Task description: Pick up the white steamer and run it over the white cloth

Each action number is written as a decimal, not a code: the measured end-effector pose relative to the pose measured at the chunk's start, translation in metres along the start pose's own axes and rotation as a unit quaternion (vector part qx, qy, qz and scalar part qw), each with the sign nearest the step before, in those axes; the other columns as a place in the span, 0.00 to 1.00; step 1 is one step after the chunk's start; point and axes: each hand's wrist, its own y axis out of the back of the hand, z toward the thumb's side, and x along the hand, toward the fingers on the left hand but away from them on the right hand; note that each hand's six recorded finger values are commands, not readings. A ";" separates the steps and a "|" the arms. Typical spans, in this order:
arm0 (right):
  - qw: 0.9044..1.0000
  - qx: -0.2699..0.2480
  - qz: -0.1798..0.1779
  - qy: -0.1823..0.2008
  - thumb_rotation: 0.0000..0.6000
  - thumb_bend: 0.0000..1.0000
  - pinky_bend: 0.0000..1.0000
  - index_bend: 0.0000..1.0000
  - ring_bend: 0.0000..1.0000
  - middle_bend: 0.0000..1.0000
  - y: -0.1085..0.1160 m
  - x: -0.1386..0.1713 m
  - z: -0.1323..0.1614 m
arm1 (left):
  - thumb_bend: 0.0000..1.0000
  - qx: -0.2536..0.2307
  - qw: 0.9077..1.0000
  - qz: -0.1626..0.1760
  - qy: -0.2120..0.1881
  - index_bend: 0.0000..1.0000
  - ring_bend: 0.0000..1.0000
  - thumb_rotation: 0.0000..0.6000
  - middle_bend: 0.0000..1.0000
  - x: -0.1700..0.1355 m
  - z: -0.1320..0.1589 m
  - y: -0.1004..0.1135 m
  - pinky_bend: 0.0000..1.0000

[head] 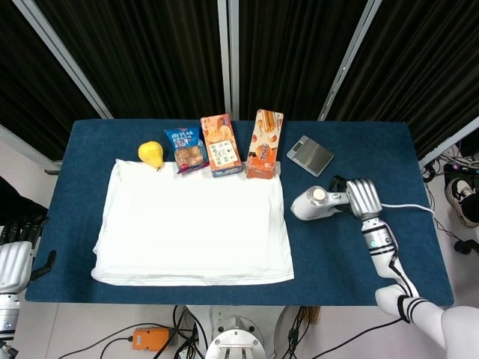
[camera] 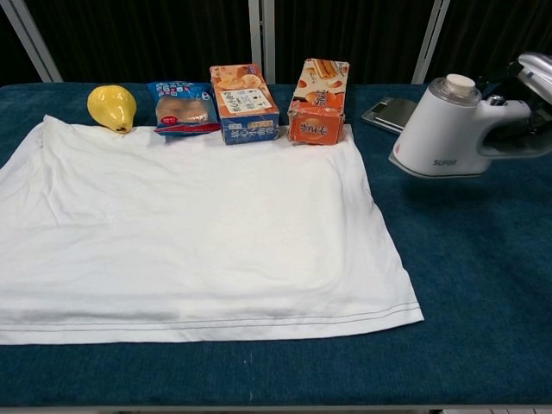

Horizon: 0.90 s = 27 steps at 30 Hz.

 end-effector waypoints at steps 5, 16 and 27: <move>0.999 0.035 -0.002 0.037 1.00 0.78 1.00 0.97 0.86 0.88 0.003 -0.015 0.035 | 0.32 0.004 1.000 -0.002 -0.008 0.14 0.04 1.00 0.12 0.002 0.003 -0.001 0.00; 0.992 0.082 0.027 0.093 1.00 0.78 1.00 0.97 0.86 0.88 -0.015 -0.063 0.111 | 0.32 0.039 0.990 -0.053 -0.126 0.14 0.03 0.96 0.12 0.015 0.056 -0.019 0.00; 0.989 0.096 0.050 0.103 1.00 0.78 1.00 0.98 0.86 0.88 -0.040 -0.077 0.138 | 0.33 0.036 0.955 -0.152 -0.253 0.14 0.00 0.01 0.10 0.028 0.134 -0.076 0.00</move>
